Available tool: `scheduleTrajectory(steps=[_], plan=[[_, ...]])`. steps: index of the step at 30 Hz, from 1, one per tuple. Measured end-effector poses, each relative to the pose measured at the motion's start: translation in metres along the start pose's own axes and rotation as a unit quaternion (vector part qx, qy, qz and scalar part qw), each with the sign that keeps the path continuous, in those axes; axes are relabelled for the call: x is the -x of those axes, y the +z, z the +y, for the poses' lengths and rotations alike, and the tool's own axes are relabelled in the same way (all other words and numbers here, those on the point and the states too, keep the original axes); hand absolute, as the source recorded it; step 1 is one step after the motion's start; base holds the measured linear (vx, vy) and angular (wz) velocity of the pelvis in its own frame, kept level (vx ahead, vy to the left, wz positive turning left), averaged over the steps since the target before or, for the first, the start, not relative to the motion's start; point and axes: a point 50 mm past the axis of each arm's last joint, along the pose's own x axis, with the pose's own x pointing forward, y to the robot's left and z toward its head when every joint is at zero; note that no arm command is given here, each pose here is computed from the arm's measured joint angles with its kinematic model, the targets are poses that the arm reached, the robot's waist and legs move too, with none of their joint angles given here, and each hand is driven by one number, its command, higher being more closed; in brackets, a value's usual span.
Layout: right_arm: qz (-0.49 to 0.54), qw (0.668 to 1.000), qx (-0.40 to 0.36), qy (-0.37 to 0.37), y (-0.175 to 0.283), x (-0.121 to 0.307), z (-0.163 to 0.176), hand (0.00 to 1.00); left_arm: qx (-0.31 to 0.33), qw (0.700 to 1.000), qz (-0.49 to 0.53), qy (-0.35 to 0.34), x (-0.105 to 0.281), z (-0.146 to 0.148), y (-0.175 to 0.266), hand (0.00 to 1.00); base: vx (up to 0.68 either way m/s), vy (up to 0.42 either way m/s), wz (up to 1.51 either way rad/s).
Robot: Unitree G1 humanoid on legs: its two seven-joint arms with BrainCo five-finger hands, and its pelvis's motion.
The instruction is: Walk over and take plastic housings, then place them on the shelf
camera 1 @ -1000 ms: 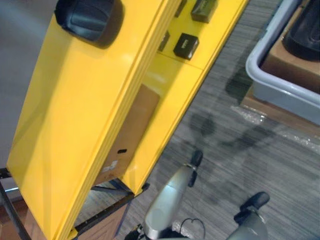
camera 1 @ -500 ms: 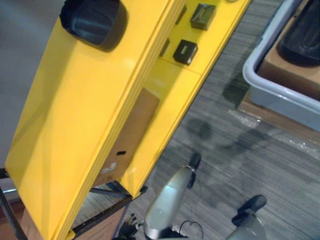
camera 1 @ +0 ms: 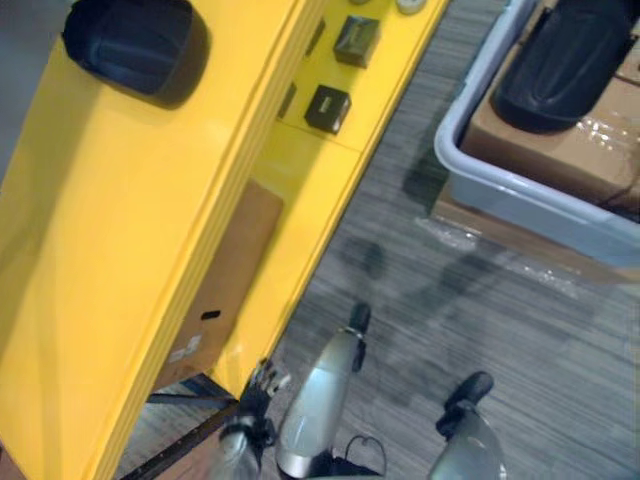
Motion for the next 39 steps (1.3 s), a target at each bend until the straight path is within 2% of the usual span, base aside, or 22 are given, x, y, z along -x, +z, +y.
scheduleTrajectory(steps=[4,8,14,21,26,29,34,39], plan=[[-0.026,0.999,0.004,-0.030,0.009,0.004,0.001,1.00,0.021,0.994,-0.096,-0.048,-0.010,-0.035,0.047,0.00,-0.04,-0.012,-0.05],[-0.048,0.997,-0.017,-0.056,0.024,0.010,0.000,1.00,0.037,0.987,-0.143,-0.063,-0.010,-0.048,0.070,0.00,-0.01,-0.010,-0.03],[-0.070,0.996,-0.035,-0.040,0.037,0.022,0.015,1.00,0.030,0.975,-0.197,-0.097,-0.012,-0.070,0.099,0.00,-0.04,-0.037,-0.07],[-0.100,0.993,-0.055,-0.037,0.052,0.040,0.030,1.00,0.010,0.971,-0.207,-0.122,-0.013,-0.076,0.110,0.00,-0.06,-0.049,-0.02],[-0.138,0.988,-0.048,-0.043,0.064,0.049,0.033,1.00,-0.021,0.963,-0.207,-0.169,-0.020,-0.098,0.124,0.00,-0.03,-0.020,0.01],[-0.166,0.985,-0.043,-0.029,0.072,0.060,0.044,1.00,-0.061,0.949,-0.244,-0.189,-0.029,-0.108,0.157,0.00,-0.02,-0.010,-0.16],[-0.169,0.984,-0.042,0.028,0.076,0.069,0.057,1.00,-0.072,0.925,-0.307,-0.213,-0.035,-0.137,0.205,0.00,-0.02,-0.006,-0.08],[-0.146,0.985,-0.058,0.071,0.075,0.078,0.070,1.00,-0.056,0.929,-0.307,-0.199,-0.037,-0.144,0.207,0.00,-0.02,-0.007,-0.08]])
